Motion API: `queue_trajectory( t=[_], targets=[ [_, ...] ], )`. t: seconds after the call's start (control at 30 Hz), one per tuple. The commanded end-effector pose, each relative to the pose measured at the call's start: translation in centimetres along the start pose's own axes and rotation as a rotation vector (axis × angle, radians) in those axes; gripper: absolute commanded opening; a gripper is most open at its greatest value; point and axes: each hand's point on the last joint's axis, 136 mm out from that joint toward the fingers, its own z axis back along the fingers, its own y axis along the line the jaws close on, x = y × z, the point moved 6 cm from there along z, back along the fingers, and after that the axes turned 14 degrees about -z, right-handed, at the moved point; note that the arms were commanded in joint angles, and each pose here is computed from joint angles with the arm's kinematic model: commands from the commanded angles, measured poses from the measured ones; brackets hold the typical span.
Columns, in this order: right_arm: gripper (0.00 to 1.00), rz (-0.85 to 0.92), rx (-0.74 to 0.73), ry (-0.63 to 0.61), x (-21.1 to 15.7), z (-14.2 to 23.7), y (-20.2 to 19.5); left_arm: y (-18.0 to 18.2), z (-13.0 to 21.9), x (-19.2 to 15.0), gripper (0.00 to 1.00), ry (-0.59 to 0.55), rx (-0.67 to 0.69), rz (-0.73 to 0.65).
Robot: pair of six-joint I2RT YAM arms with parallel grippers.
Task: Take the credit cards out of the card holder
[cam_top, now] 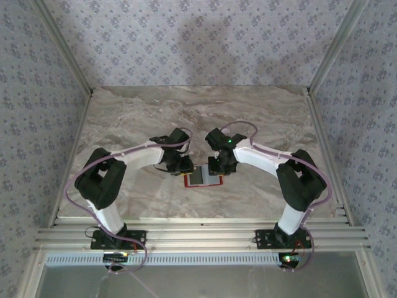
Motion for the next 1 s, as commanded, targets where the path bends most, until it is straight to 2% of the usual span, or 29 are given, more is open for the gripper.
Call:
queue_trajectory(
  t=[0.0, 0.13, 0.4, 0.7, 0.97],
  targets=[
    [0.27, -0.038, 0.165, 0.036, 0.1, 0.0, 1.9, -0.3, -0.1, 0.2, 0.25, 0.019, 0.01, 0.009],
    [0.2, -0.058, 0.211, 0.059, 0.3, -0.8, 2.5, 0.0, -0.6, -0.1, 0.24, 0.036, 0.026, 0.013],
    [0.14, -0.079, 0.247, 0.092, 0.8, -2.5, 3.2, 1.0, -1.1, -0.8, 0.22, 0.068, 0.085, 0.017],
    [0.14, -0.084, 0.259, 0.118, 0.9, -3.8, 3.6, 1.4, -1.4, -1.2, 0.2, 0.083, 0.098, 0.023],
    [0.19, -0.081, 0.249, 0.123, 1.0, -4.3, 3.8, 1.4, -1.4, -1.4, 0.19, 0.081, 0.098, 0.025]
  ],
)
